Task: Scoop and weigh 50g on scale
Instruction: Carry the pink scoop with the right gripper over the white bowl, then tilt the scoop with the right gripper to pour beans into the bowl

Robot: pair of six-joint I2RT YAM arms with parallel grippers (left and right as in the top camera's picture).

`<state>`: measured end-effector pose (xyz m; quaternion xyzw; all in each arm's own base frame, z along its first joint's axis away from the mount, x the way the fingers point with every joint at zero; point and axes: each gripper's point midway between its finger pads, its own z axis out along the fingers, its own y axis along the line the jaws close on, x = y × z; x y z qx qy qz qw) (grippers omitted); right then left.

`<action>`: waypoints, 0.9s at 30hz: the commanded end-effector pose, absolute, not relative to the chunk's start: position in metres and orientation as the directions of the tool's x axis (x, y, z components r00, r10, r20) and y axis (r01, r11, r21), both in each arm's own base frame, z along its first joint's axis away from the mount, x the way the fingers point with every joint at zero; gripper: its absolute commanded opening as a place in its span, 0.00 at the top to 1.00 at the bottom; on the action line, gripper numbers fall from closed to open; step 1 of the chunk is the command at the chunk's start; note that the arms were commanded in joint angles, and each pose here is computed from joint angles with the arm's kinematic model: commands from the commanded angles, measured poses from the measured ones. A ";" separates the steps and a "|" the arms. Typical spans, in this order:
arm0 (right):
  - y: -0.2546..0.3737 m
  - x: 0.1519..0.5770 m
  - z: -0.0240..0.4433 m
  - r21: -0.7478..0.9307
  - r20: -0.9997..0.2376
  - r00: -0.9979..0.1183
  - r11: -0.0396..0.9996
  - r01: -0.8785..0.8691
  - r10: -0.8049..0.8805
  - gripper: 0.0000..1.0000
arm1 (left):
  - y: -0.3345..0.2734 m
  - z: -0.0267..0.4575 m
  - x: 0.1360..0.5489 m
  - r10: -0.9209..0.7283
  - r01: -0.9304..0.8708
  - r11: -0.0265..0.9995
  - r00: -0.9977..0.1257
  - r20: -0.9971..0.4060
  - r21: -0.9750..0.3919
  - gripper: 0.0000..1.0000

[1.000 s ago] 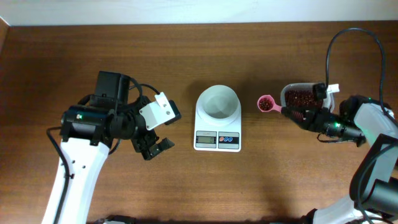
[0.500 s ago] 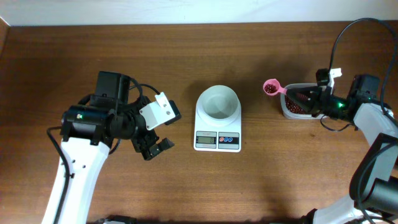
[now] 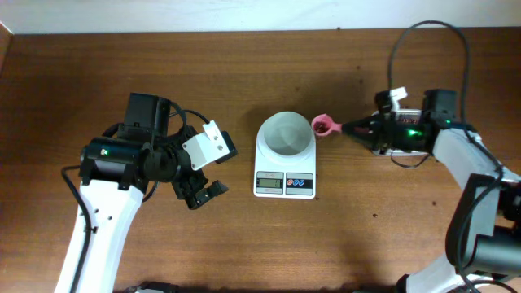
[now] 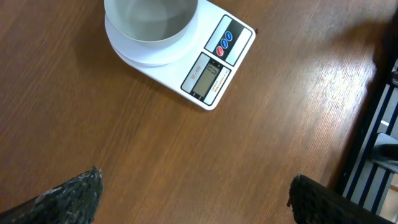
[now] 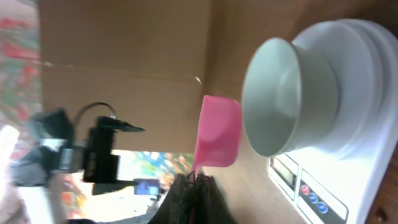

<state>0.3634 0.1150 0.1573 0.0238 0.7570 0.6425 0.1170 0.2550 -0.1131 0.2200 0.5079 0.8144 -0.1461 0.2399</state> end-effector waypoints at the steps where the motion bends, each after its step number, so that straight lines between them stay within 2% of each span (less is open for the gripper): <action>1: 0.136 0.368 0.150 0.943 -0.247 -0.960 0.259 -0.208 0.130 0.96 | -0.114 0.222 0.255 0.760 0.902 0.432 -0.355 -0.544 0.014 0.01; 5: 0.163 0.370 0.153 0.880 -0.417 -0.908 0.267 -0.392 0.041 0.96 | -0.114 0.222 0.255 0.760 0.902 0.431 -0.355 -0.544 0.014 0.01; 9: 0.170 0.381 0.127 0.778 -0.499 -0.866 0.433 -0.456 -0.014 0.96 | -0.114 0.222 0.255 0.760 0.902 0.431 -0.355 -0.544 0.014 0.01; 11: 0.173 0.382 0.121 0.729 -0.544 -0.837 0.464 -0.504 -0.055 0.96 | -0.114 0.222 0.255 0.760 0.902 0.431 -0.355 -0.544 0.014 0.01; 13: 0.180 0.379 0.121 0.689 -0.594 -0.799 0.450 -0.568 -0.100 0.96 | -0.114 0.222 0.255 0.760 0.902 0.432 -0.355 -0.544 0.014 0.01; 22: 0.181 0.383 0.136 0.622 -0.662 -0.740 0.465 -0.630 -0.119 0.96 | -0.114 0.222 0.255 0.760 0.902 0.431 -0.355 -0.544 0.014 0.01; 27: 0.180 0.388 0.139 0.519 -0.685 -0.711 0.579 -0.629 -0.157 0.96 | -0.114 0.222 0.255 0.760 0.902 0.431 -0.355 -0.544 0.014 0.01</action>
